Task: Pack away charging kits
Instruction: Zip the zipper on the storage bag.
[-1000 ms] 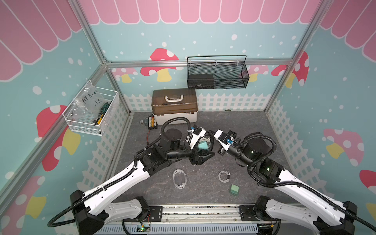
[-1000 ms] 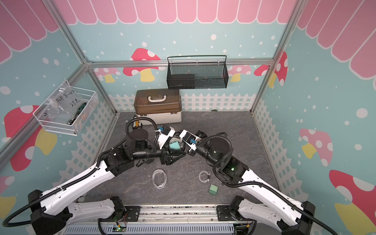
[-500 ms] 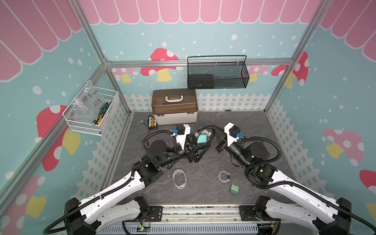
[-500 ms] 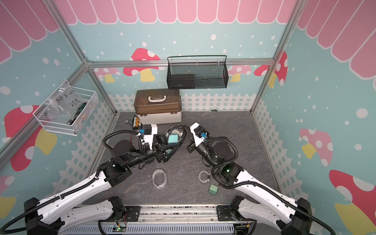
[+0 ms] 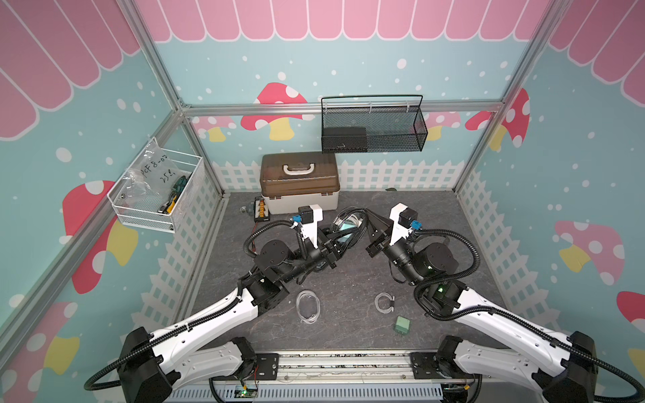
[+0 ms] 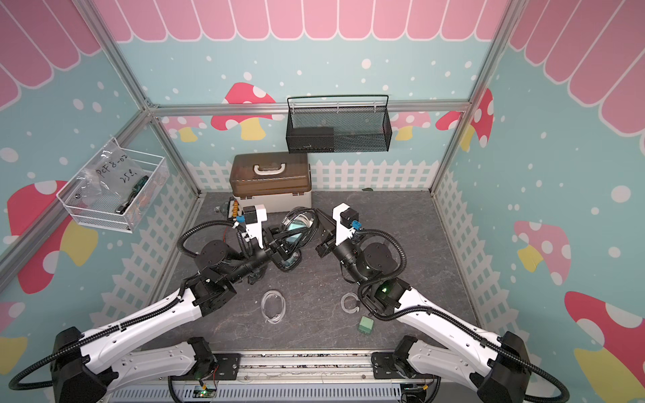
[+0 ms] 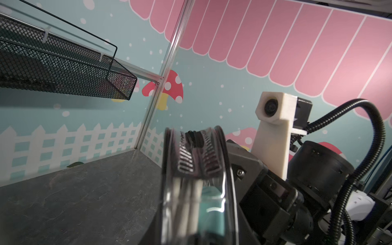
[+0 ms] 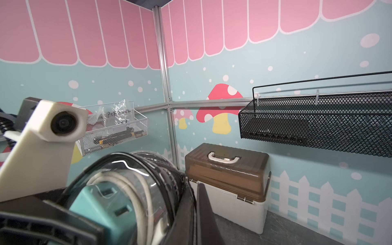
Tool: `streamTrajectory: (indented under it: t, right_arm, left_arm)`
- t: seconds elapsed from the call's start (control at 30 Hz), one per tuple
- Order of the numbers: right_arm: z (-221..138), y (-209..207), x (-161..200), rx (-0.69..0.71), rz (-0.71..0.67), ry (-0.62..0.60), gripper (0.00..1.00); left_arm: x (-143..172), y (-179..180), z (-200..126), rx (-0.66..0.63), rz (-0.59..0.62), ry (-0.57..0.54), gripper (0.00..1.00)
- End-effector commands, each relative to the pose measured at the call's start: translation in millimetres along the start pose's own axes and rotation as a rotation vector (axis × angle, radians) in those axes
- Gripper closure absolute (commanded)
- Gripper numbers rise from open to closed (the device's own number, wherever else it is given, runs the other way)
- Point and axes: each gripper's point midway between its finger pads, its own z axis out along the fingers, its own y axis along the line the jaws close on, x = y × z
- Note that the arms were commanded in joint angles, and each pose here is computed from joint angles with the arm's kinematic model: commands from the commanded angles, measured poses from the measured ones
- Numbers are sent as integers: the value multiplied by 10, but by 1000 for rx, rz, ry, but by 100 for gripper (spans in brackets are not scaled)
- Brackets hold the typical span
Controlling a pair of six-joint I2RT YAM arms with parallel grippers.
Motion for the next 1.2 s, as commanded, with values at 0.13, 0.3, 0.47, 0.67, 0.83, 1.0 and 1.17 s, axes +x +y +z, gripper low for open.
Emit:
streamTrajectory:
  t: [0.13,0.3,0.47,0.67,0.83,1.0,1.17]
  right_arm:
    - [-25,-59,-88,34,-219,10,100]
    - [23,-27,-88,5,-386,31,100]
    - [10,107,-64,-87,-498,35,100]
    - [21,112,19,-110,-607,70,100]
    - [31,68,104,-107,-689,102,100]
    - [-22,93,203,-152,-736,128,100]
    - [-53,74,213,-163,-746,125,100]
  left_arm:
    - [-68,11,-136,-69,16,68,100]
    - [58,-43,-246,-76,18,203,100]
    - [211,-65,-348,-98,23,365,100]
    - [406,-42,-450,-115,21,515,100]
    - [488,7,-511,-130,12,579,100]
    - [579,136,-538,-194,-2,655,100]
    - [686,142,-539,-186,-20,715,100]
